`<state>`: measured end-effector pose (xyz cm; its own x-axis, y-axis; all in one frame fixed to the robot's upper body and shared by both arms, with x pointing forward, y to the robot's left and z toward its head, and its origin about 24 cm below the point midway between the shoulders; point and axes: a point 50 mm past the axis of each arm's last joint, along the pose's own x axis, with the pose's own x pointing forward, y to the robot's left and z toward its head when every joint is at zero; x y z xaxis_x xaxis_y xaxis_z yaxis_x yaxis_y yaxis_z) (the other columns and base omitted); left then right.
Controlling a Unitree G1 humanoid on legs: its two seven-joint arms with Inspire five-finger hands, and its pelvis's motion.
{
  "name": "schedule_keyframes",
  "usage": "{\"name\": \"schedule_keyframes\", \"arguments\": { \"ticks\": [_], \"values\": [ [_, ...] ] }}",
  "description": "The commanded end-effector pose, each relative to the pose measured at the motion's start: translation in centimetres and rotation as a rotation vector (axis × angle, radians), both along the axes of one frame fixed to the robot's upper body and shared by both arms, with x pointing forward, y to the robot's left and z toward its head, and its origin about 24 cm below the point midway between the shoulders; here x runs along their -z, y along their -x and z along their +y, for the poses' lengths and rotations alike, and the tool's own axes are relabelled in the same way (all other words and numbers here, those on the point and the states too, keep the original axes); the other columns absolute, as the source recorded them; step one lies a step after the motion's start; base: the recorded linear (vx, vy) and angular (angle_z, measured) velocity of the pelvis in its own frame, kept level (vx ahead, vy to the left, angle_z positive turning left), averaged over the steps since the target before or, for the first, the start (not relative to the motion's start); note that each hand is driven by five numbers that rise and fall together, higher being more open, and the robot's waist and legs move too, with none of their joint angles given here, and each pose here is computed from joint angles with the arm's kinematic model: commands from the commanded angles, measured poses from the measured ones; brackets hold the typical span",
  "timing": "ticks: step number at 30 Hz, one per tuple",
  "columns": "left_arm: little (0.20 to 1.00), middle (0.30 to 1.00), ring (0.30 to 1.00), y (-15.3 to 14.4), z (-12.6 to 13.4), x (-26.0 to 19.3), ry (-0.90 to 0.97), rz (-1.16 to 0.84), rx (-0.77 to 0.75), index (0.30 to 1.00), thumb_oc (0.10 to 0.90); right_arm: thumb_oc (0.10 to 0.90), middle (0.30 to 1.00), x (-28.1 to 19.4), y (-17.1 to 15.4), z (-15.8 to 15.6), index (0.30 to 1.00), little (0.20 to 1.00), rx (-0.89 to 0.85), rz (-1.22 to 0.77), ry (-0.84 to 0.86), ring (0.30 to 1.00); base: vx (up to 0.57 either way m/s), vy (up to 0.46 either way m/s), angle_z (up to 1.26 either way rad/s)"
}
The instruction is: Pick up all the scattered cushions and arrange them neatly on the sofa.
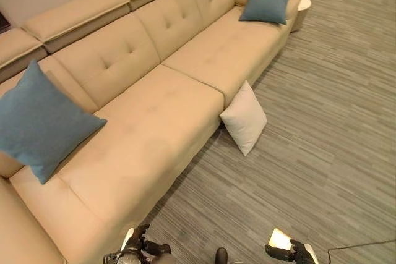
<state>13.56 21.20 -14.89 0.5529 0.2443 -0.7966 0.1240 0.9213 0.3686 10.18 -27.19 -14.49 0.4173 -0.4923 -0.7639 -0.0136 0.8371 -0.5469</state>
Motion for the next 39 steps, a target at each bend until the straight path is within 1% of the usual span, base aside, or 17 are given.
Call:
{"name": "schedule_keyframes", "arguments": {
  "ticks": [1,6,11,14,17,22,24,25,26,27,30,33,39],
  "values": [
    [0.9,0.9,0.9,-1.7,-1.1,-0.6,0.027,-0.068,0.026,0.9,0.8,0.8,0.9,-0.6,0.7,-1.9,0.9,0.9,0.037,0.002,0.073,0.9,0.14,0.009,-0.52],
    [0.9,0.9,0.9,-1.3,-1.2,-0.3,0.032,-0.049,0.031,0.9,0.8,0.8,0.9,-0.5,1.0,-2.0,0.9,0.9,0.037,0.018,0.069,0.9,0.16,0.049,-0.8],
    [0.9,0.9,0.9,-1.1,-0.8,-0.4,0.038,-0.05,0.016,0.9,0.8,0.8,0.9,-0.3,1.6,-2.0,0.9,0.9,0.082,0.026,0.052,0.9,0.18,0.062,-0.74],
    [0.9,0.9,0.9,-2.4,-0.2,-1.1,0.032,-0.1,0.013,0.9,0.8,0.8,0.9,-0.4,0.3,-1.6,0.9,0.9,0.063,0.004,0.036,0.9,0.08,0.012,-0.53],
    [0.9,0.9,0.9,-2.9,-0.1,-1.4,0.027,-0.119,0.01,0.9,0.8,0.8,0.9,-0.6,-0.6,-1.3,0.9,0.9,0.036,-0.011,0.04,0.9,0.09,-0.032,-0.33],
    [0.9,0.9,0.9,-2.7,0.1,-1.3,0.021,-0.109,0.003,0.9,0.8,0.8,0.9,-0.8,-1.4,-1.3,0.9,0.9,-0.012,-0.012,0.046,0.9,0.24,-0.185,-0.39],
    [0.9,0.9,0.9,-2.5,0.0,-1.1,0.023,-0.095,0.008,0.9,0.8,0.8,0.9,-0.6,-1.1,-1.2,0.9,0.9,-0.006,0.0,0.04,0.9,0.28,-0.251,-0.16],
    [0.9,0.9,0.9,-1.5,-0.2,-0.6,0.025,-0.064,0.002,0.9,0.8,0.8,0.9,-0.4,-0.5,-0.9,0.9,0.9,-0.002,0.013,0.027,0.9,0.22,-0.209,0.35],
    [0.9,0.9,0.9,-1.5,-0.2,-0.6,0.025,-0.064,0.002,0.9,0.8,0.8,0.9,-0.4,-0.5,-0.9,0.9,0.9,-0.002,0.013,0.028,0.9,0.33,-0.393,0.54],
    [0.9,0.9,0.9,-1.3,-0.6,-0.4,0.045,-0.053,-0.006,0.9,0.8,0.8,0.9,-0.4,-0.4,-1.0,0.9,0.9,0.012,0.001,0.025,0.9,0.14,-0.277,0.32],
    [0.9,0.9,0.9,-1.9,-1.7,-0.5,0.086,-0.07,0.0,0.9,0.8,0.8,0.9,-0.9,-1.0,-1.8,0.9,0.9,0.03,-0.037,0.042,0.9,0.07,-0.288,0.12],
    [0.9,0.9,0.9,-2.7,-2.3,-0.9,0.111,-0.104,0.003,0.9,0.8,0.8,0.9,-1.1,-1.0,-2.2,0.9,0.9,0.038,-0.041,0.052,0.9,0.08,-0.195,0.04],
    [0.9,0.9,0.9,-2.4,-2.6,-0.7,0.109,-0.083,0.016,0.9,0.8,0.8,0.9,-1.0,-0.6,-2.2,0.9,0.9,0.023,-0.023,0.055,0.9,0.26,-0.098,-0.02]
  ]
}}
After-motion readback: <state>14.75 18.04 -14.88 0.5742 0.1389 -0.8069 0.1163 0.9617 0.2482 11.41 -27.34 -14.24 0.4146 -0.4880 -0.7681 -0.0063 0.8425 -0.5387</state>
